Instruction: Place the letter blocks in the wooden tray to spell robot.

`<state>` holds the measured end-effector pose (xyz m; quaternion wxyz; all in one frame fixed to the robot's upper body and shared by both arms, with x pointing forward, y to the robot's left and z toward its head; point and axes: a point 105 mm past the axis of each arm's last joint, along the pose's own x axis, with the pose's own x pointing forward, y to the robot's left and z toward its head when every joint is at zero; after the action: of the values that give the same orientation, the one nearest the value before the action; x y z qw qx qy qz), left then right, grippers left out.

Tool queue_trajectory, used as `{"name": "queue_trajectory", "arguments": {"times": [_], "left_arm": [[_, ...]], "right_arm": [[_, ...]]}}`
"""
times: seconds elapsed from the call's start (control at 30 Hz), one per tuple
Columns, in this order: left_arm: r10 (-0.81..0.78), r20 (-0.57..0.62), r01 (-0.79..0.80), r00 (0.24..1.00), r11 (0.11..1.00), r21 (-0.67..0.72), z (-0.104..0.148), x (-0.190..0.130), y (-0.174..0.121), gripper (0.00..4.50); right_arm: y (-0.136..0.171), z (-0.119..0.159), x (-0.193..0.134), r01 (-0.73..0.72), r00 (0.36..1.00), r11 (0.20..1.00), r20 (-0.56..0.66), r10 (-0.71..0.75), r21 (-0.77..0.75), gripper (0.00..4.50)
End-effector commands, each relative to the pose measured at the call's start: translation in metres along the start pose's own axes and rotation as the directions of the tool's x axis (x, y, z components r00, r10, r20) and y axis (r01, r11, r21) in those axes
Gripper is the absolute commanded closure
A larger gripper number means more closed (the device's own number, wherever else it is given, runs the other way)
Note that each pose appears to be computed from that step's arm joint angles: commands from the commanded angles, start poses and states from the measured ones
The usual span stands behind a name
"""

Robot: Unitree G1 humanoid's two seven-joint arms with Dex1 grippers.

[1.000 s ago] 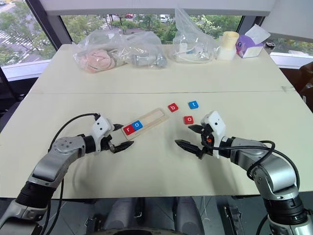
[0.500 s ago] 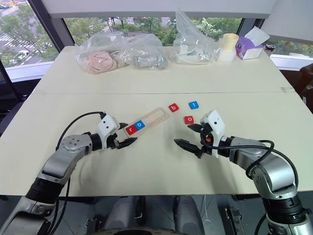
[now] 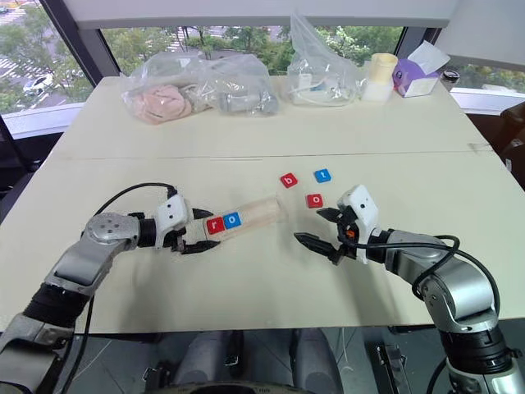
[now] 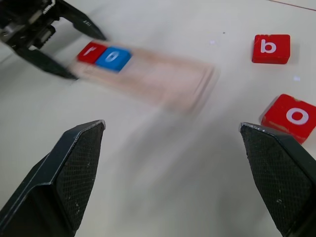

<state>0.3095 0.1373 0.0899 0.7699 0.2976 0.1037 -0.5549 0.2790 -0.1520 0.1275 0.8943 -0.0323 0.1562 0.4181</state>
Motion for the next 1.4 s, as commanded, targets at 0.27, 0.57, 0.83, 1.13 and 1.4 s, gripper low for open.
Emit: {"name": "queue_trajectory", "arguments": {"times": [0.27, 0.57, 0.83, 1.13, 1.4], "left_arm": [[-0.268, -0.082, 0.279, 0.960, 0.945, 0.172, -0.008, 0.016, 0.004, 1.37], [-0.335, -0.081, 0.341, 0.939, 0.938, 0.066, -0.013, 0.020, 0.009, 0.05], [-0.270, -0.043, 0.269, 0.962, 0.963, -0.035, -0.008, -0.005, 0.014, 0.05], [0.140, 0.203, -0.053, 0.969, 0.922, -0.384, 0.044, -0.082, 0.058, 0.05], [0.227, 0.230, -0.111, 0.946, 0.897, -0.428, 0.066, -0.081, 0.026, 0.05]], "right_arm": [[0.008, 0.007, -0.005, 0.013, 0.999, 1.000, 0.045, -0.013, -0.008, 0.00], [0.012, 0.004, -0.009, 0.042, 0.998, 0.999, 0.051, -0.042, 0.010, 0.00], [0.006, 0.017, -0.008, 0.060, 0.994, 0.998, 0.087, -0.059, -0.013, 0.00], [-0.023, 0.054, 0.050, 0.153, 0.982, 0.988, 0.110, -0.153, 0.005, 0.00], [-0.055, 0.056, 0.102, 0.253, 0.967, 0.967, 0.032, -0.253, 0.011, 0.00]]}}
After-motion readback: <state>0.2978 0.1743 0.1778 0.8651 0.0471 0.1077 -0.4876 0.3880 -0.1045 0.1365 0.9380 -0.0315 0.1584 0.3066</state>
